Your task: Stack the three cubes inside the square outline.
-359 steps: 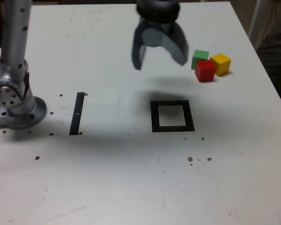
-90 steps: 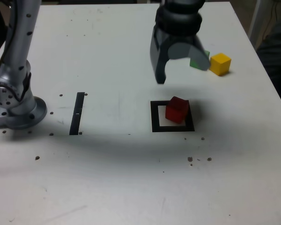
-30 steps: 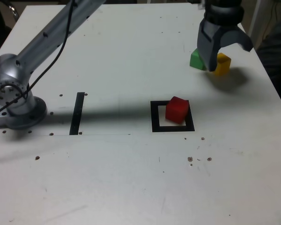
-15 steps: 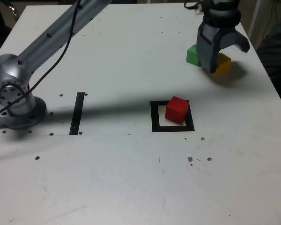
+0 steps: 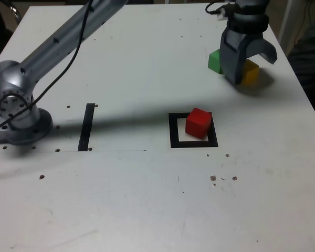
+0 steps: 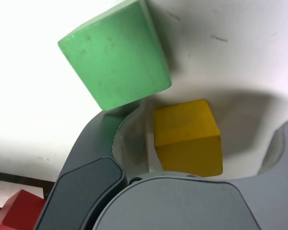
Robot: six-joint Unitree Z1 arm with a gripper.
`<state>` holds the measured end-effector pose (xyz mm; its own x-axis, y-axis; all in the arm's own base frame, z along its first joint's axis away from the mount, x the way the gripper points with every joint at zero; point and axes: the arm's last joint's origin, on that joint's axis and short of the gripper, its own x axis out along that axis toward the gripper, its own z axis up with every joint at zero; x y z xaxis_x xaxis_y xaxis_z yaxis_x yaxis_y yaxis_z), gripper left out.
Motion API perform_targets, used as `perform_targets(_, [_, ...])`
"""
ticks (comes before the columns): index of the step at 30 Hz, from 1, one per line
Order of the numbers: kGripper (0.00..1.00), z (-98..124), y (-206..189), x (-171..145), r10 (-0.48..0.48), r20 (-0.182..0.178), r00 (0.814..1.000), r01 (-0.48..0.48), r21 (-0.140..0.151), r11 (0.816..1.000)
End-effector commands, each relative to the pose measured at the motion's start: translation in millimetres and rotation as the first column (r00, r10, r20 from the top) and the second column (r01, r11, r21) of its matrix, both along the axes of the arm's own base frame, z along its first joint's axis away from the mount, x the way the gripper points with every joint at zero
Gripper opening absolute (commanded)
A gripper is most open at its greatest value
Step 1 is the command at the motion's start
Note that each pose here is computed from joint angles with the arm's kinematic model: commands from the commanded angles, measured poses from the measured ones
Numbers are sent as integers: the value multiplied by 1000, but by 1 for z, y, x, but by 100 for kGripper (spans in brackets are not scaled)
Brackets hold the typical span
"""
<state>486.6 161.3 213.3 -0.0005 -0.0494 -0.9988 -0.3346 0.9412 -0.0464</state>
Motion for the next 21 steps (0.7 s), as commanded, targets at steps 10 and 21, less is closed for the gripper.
perform_targets(10, [30, -3, 1, 0, 22, -9, 1000, -22, -3, 1000])
perform_targets(21, [27, -3, -2, 0, 16, -9, 1000, -16, -8, 1000])
